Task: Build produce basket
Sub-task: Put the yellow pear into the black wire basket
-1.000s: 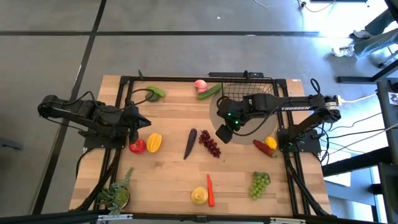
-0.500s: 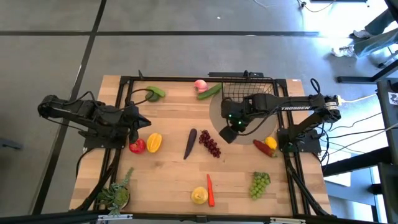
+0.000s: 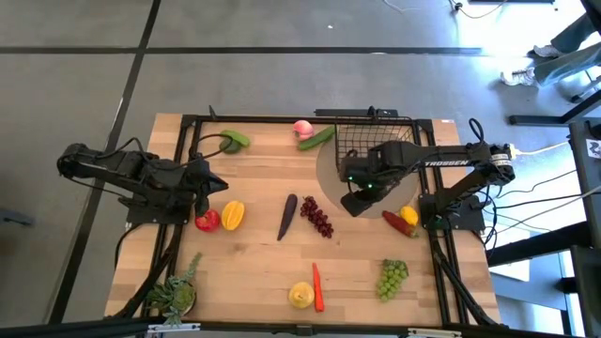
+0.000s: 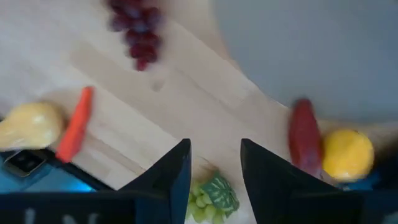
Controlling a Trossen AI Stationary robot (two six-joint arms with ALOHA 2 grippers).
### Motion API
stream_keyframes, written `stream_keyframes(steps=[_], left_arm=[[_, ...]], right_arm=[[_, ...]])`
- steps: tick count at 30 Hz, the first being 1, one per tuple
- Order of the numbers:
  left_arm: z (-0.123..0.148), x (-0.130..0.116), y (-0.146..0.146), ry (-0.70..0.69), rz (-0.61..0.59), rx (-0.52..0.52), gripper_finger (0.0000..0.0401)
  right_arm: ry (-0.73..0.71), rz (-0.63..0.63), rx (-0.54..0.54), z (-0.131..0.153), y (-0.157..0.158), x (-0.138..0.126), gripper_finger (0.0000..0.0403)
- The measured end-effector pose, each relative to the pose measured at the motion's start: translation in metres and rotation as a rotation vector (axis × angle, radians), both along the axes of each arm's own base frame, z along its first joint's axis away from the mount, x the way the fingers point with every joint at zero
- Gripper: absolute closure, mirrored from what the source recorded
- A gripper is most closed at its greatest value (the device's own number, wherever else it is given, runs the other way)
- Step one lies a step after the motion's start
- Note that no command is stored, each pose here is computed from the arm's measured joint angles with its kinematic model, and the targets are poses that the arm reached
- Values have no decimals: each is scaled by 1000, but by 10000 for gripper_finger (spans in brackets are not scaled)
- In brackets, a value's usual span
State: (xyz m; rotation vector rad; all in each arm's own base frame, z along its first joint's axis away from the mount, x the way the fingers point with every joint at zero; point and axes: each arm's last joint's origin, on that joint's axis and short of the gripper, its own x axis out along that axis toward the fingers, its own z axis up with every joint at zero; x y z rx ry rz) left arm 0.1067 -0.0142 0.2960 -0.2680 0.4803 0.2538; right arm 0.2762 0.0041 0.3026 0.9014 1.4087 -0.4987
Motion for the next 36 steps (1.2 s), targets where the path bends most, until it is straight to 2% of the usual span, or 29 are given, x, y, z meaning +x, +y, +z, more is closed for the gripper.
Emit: stream_keyframes(steps=[3, 8, 16, 20, 28, 32, 36], left_arm=[[0, 0, 0, 0, 0, 0, 374], [0, 0, 0, 0, 0, 0, 374], [-2, -1, 0, 26, 1, 5, 374], [-4, -3, 0, 52, -11, 17, 374], [-5, -3, -4, 81, -183, 28, 374], [-5, -3, -5, 84, -215, 20, 374], [-5, -3, -6, 88, -276, 1, 374]], right_arm=[[-144, 120, -23, 2, 1, 11, 271], [-358, 402, -100, 7, 10, 25, 272], [-507, 746, -169, 11, 30, 31, 272], [-553, 867, -201, 12, 39, 31, 272], [-767, 907, -256, 20, 80, 45, 272], [-786, 855, -290, 14, 101, 53, 272], [-772, 852, -259, -1, 122, 60, 272]])
